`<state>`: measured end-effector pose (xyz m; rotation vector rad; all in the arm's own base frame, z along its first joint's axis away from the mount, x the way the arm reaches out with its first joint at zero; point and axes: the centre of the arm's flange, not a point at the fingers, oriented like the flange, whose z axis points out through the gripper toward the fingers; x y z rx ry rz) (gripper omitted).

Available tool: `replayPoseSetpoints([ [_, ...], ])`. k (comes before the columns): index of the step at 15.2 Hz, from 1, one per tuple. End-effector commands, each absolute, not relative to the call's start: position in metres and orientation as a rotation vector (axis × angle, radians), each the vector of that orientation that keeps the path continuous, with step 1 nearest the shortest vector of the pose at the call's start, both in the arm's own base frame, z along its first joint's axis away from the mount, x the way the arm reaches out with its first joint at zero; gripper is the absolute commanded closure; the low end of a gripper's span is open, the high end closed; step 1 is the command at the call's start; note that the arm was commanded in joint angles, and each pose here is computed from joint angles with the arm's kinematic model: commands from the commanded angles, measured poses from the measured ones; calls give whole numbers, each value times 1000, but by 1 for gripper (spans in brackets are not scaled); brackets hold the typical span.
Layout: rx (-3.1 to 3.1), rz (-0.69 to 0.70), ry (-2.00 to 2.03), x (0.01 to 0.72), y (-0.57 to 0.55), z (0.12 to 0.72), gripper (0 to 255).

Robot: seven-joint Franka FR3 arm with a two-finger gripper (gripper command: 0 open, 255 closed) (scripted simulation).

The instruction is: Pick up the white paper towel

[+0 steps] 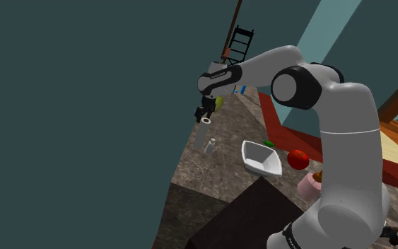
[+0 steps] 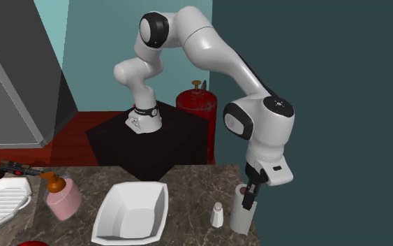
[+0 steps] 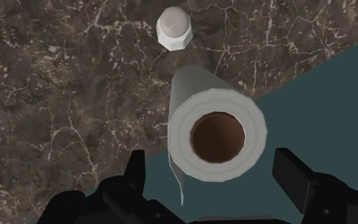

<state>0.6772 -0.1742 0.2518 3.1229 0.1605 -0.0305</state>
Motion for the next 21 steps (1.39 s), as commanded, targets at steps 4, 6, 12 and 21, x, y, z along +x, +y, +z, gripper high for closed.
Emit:
replayPoseSetpoints([
  [4,3124,-42,161,677,-173,245,255],
  [6,3124,-42,161,678,-174,245,255],
  [12,3124,-42,161,677,-174,248,255],
  [21,3124,-42,161,677,-174,296,255],
])
